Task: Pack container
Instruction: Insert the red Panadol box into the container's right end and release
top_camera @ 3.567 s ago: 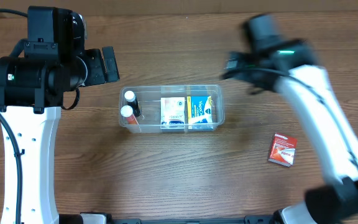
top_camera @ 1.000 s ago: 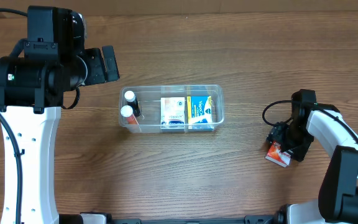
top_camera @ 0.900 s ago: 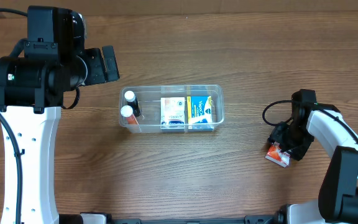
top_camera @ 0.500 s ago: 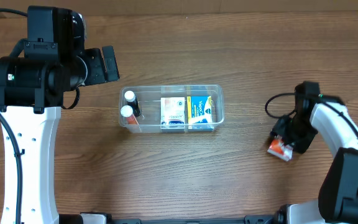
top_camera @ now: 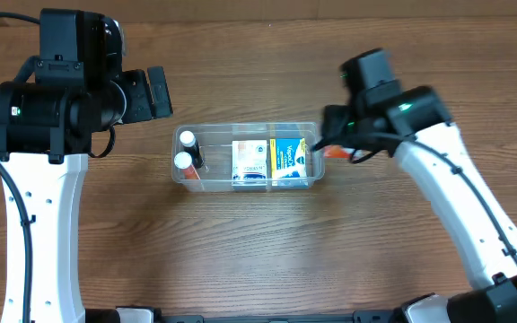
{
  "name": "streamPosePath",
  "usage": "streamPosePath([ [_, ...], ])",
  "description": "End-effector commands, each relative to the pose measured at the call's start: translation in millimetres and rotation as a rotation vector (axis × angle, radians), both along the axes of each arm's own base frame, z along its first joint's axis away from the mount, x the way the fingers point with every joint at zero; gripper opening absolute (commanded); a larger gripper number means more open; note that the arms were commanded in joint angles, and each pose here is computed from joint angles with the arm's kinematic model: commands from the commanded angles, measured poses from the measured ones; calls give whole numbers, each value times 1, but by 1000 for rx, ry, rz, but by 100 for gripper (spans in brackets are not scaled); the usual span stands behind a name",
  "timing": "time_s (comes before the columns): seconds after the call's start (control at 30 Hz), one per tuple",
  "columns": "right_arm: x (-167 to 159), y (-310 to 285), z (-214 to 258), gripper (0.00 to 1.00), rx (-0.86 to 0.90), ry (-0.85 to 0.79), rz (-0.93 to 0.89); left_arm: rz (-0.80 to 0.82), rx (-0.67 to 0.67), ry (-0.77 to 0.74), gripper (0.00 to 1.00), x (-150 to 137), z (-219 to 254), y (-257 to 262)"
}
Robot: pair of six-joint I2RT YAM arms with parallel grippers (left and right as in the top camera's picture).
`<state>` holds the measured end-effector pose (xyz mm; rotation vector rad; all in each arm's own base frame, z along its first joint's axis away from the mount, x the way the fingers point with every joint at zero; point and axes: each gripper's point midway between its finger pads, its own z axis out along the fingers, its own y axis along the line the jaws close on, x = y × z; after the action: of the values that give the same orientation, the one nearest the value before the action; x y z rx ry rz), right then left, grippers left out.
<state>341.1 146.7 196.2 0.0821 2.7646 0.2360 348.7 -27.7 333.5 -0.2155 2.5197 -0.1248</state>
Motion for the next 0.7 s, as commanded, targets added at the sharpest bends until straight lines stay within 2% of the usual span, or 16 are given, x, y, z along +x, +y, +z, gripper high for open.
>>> streamPosePath([
  [0.0,-1,34,8,59,31,-40,58,-8,13,-2,100,1,0,2],
  [0.3,14,65,-58,59,6,79,112,-8,13,-1,100,1,-1,2],
  [0.67,22,67,-91,59,-32,123,109,-8,13,0,100,1,-1,2],
])
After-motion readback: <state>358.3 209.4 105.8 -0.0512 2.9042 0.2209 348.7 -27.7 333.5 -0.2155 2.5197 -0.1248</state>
